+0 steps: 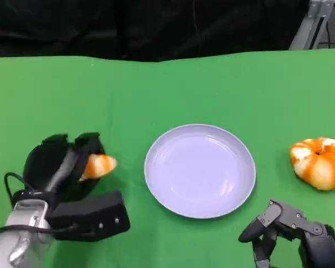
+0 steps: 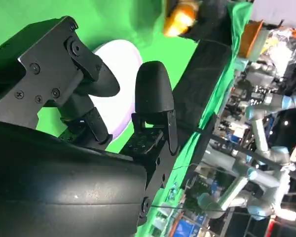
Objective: Grasp the bread from the table and place it into the plate.
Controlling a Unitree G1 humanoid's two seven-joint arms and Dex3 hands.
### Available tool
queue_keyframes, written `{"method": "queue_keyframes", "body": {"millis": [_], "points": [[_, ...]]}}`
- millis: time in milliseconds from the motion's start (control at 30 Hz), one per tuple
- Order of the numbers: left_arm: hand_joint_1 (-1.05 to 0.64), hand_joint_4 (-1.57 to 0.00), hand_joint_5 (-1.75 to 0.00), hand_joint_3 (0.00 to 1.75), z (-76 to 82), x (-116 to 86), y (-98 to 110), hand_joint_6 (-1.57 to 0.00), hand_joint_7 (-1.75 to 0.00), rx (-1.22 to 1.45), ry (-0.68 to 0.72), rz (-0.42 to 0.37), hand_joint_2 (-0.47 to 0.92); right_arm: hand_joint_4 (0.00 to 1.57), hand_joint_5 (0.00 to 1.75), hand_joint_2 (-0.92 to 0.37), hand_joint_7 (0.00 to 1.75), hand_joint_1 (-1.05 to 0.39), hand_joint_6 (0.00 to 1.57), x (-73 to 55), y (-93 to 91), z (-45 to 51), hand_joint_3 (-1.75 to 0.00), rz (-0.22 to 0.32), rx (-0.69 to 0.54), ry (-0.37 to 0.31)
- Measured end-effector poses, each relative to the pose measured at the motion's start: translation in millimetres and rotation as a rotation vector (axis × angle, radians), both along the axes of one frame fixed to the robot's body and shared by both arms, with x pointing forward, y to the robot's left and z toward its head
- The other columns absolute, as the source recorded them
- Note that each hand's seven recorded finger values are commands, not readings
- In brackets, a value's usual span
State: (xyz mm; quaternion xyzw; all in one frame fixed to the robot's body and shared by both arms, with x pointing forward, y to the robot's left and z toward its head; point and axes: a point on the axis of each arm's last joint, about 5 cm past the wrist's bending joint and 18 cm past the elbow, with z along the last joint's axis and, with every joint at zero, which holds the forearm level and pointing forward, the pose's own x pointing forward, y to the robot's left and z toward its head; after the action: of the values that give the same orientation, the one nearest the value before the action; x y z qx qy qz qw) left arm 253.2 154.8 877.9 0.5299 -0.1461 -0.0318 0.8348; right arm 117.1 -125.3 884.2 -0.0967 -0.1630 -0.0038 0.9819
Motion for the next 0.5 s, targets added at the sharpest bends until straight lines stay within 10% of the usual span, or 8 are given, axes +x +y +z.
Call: {"method": "queue_keyframes", "body": {"millis": [500], "points": [[-0.1, -0.92, -1.75, 1.46, 24.1, 1.5, -17.9, -0.82, -1.52, -0.092, -0.138, -0.089, 0.19, 0.88, 1.74, -0.33, 1.33, 0.03, 0.82, 0.5, 0.9, 0.4, -1.36, -0.003, -0.004, -0.005]]}}
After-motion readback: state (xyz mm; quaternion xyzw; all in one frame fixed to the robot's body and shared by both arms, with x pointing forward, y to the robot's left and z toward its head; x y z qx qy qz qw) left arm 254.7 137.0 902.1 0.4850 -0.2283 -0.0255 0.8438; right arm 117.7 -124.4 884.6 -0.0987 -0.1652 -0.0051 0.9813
